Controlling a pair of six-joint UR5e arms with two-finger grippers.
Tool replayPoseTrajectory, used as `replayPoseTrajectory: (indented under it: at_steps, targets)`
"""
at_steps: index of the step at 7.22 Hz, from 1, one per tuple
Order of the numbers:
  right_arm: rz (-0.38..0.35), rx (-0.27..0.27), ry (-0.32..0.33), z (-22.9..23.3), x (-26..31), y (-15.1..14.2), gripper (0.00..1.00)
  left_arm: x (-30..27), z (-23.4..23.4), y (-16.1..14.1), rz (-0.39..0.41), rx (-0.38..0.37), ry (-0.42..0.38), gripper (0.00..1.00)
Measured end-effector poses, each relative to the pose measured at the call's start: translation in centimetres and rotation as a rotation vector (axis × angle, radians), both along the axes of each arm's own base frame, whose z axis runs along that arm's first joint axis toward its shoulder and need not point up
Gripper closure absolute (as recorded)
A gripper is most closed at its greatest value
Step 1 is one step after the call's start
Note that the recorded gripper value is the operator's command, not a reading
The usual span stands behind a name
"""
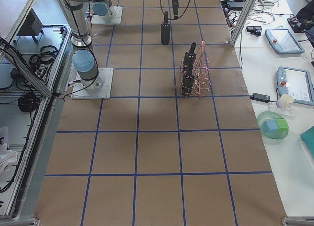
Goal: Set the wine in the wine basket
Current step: 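Lower the right gripper over the standing bottle and grasp its neck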
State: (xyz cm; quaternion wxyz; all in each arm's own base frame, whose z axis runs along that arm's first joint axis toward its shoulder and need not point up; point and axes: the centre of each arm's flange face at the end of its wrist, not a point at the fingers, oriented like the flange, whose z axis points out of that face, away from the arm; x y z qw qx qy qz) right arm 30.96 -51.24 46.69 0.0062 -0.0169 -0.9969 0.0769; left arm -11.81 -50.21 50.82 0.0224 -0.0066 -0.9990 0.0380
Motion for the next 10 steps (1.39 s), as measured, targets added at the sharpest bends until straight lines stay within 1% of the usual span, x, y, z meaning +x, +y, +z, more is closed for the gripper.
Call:
replayPoseTrajectory:
  at_steps: [1,2,4,9,10]
  targets:
    - [-0.002,0.005,-0.005,-0.8,2.4,0.7,0.00,0.1,-0.7,0.5,-0.001,0.019,-0.002,0.00]
    - [-0.001,0.014,-0.007,-2.0,4.6,1.3,0.04,0.2,-1.4,0.9,0.000,0.035,-0.003,0.00]
    - [0.009,0.030,-0.005,-4.6,8.0,1.8,0.05,0.4,-2.0,1.3,0.002,0.047,-0.004,0.00]
    - [0.021,0.070,0.002,-7.0,9.1,2.0,0.19,0.7,-2.1,1.2,0.004,0.046,-0.019,0.00]
    - [0.020,0.075,0.004,-7.2,9.1,2.0,0.41,0.7,-2.0,1.2,0.004,0.044,-0.018,0.00]
